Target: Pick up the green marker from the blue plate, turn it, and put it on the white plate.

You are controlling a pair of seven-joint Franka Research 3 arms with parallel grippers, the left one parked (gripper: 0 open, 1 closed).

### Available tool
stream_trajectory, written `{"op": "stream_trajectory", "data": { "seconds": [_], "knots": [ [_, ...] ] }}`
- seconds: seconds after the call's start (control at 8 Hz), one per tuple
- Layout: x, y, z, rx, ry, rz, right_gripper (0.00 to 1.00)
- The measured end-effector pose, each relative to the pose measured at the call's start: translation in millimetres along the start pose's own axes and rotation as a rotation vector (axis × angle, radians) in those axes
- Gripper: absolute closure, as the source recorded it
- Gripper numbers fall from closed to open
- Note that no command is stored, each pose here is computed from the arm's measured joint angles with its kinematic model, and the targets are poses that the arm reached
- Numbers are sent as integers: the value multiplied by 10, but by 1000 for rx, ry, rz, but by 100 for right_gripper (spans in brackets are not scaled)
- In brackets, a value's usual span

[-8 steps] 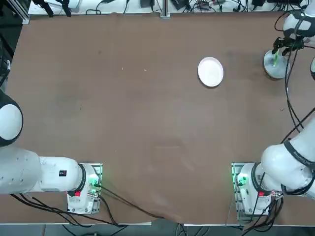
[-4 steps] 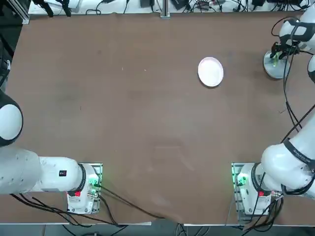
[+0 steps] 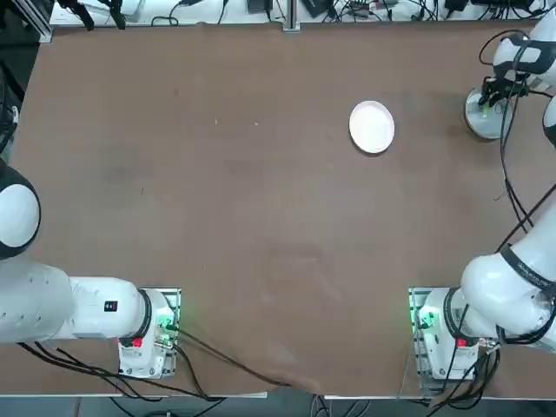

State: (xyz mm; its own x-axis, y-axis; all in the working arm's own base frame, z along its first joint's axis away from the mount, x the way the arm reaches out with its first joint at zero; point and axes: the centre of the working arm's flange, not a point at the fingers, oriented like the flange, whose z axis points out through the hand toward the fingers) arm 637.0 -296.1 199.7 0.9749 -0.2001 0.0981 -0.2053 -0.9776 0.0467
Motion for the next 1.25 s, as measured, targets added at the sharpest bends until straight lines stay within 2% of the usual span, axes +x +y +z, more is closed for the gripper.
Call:
{"op": "stream_trajectory", "data": {
  "seconds": [0.25, 0.62, 0.75, 1.0, 1.25],
  "knots": [
    [70, 8, -145, -2, 14, -1, 82],
    [139, -186, -1081, 25, -55, 12, 82],
    [113, -425, -1462, 36, -95, 53, 82],
    [51, -1313, -1968, 33, -147, 193, 82],
    [-72, -2295, -2011, 6, -173, 360, 82]
  ]
}}
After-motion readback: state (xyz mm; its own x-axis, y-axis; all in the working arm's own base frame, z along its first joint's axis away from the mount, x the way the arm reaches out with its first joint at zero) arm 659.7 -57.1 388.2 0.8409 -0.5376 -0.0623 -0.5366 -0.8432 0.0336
